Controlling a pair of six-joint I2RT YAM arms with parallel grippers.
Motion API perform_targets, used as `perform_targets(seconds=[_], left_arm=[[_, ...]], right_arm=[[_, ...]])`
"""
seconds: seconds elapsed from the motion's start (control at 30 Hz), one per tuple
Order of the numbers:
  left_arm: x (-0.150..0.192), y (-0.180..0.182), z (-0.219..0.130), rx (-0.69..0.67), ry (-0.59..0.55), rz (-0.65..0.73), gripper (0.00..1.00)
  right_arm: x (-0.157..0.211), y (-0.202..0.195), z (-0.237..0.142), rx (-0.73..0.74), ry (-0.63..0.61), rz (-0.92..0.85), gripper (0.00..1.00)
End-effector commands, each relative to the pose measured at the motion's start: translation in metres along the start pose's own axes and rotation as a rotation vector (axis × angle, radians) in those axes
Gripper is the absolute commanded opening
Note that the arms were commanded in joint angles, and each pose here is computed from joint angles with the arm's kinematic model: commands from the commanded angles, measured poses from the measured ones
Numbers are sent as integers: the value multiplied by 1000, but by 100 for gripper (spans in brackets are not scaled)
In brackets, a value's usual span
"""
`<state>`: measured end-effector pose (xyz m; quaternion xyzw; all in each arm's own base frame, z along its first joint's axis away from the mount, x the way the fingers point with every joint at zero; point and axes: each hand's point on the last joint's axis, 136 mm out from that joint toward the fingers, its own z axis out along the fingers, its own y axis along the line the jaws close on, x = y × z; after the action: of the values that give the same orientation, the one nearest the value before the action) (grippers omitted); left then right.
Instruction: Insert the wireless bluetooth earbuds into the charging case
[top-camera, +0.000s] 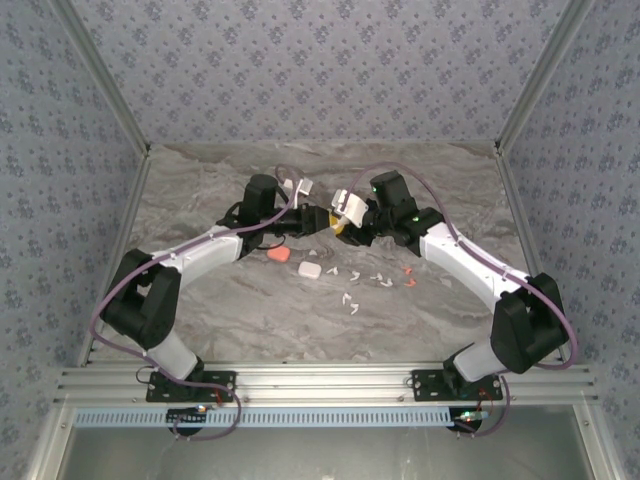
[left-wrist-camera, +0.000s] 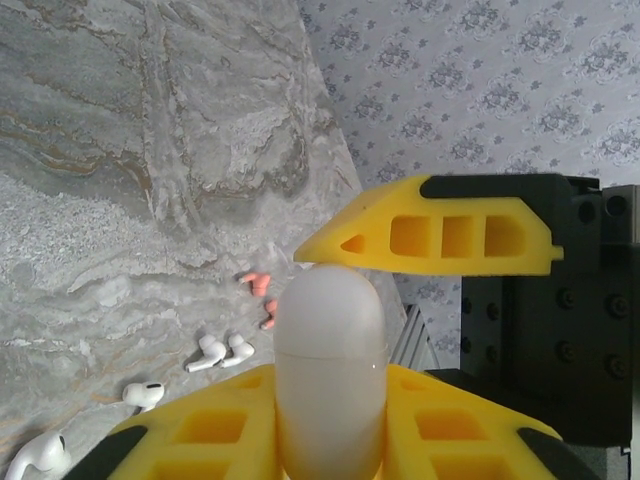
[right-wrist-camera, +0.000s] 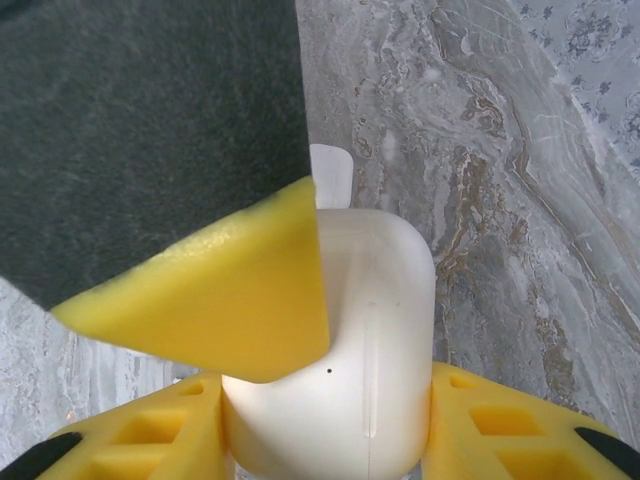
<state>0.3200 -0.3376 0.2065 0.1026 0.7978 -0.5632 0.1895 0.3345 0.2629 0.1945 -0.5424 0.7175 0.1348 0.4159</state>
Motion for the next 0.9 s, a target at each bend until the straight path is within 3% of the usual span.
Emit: perform_targets(seconds=[0.0, 0.13, 0.33, 0.53, 0.67, 0.87], left_arm=[[-10, -30, 0, 80, -6, 86, 20], [-14, -33, -4, 71, -41, 126, 18], [-28, -34, -18, 50, -208, 261, 17], [-27, -56, -35, 73, -386, 586, 9], [-8, -84, -36, 153, -391, 812, 6], [12, -103, -30, 249, -305, 960, 2]], right_arm=[[-10, 5, -8, -33, -35, 37, 51], [-13, 3, -24, -39, -73, 99, 74], [-19, -10, -66, 13, -213, 240, 96], [-23, -27, -106, 82, -431, 451, 100], [-25, -30, -109, 99, -515, 533, 100], [-31, -27, -104, 93, -536, 517, 99]])
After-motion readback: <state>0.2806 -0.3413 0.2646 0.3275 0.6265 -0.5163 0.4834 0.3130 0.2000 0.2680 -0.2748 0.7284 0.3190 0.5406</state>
